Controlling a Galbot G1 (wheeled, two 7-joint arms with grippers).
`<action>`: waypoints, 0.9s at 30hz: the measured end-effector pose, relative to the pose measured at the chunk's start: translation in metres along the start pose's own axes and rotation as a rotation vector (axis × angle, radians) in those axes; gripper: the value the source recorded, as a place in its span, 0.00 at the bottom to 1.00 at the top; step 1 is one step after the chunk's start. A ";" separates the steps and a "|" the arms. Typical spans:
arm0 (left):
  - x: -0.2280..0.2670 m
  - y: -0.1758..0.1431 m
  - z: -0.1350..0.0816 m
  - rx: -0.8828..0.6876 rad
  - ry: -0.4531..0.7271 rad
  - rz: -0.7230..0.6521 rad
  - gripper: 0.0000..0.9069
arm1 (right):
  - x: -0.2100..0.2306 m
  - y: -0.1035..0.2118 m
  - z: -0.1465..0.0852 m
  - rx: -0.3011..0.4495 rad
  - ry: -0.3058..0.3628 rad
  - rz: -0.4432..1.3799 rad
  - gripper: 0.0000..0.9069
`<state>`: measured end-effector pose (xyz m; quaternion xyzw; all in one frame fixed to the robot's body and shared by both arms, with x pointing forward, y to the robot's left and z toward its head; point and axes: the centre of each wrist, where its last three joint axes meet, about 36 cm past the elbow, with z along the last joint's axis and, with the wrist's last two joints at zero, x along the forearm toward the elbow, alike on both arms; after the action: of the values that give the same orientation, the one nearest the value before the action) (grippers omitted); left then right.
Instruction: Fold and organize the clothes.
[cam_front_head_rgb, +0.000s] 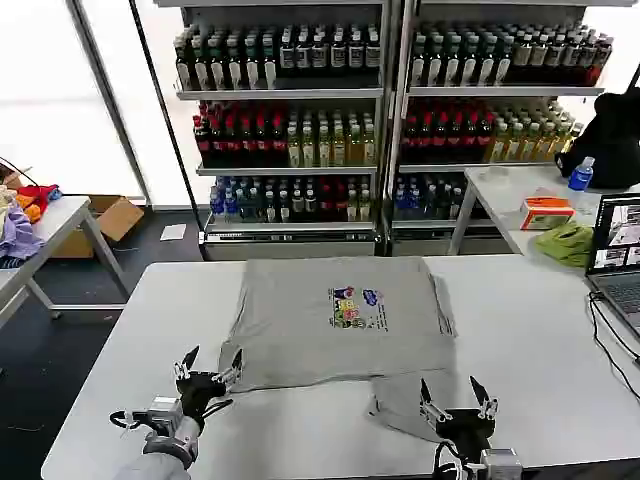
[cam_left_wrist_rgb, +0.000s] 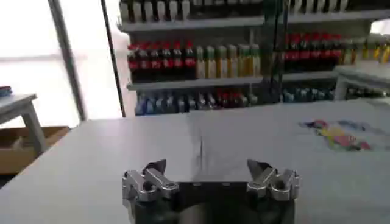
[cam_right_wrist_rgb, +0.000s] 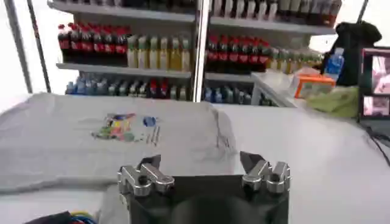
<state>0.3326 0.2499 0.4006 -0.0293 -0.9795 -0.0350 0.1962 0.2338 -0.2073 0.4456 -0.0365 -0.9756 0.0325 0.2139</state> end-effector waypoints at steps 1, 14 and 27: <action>0.000 0.001 0.001 -0.003 0.009 -0.001 1.00 | 0.001 0.000 0.002 -0.001 0.010 0.002 1.00; 0.005 0.001 0.004 0.025 0.090 0.026 1.00 | 0.006 0.005 0.015 -0.012 0.081 0.029 1.00; 0.007 -0.001 0.012 0.064 0.136 0.046 1.00 | -0.002 0.010 0.025 -0.019 0.111 0.035 1.00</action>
<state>0.3215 0.2498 0.3926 -0.0432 -0.9635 -0.0012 0.2640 0.2258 -0.1991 0.4210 -0.0573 -0.9617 0.0251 0.2669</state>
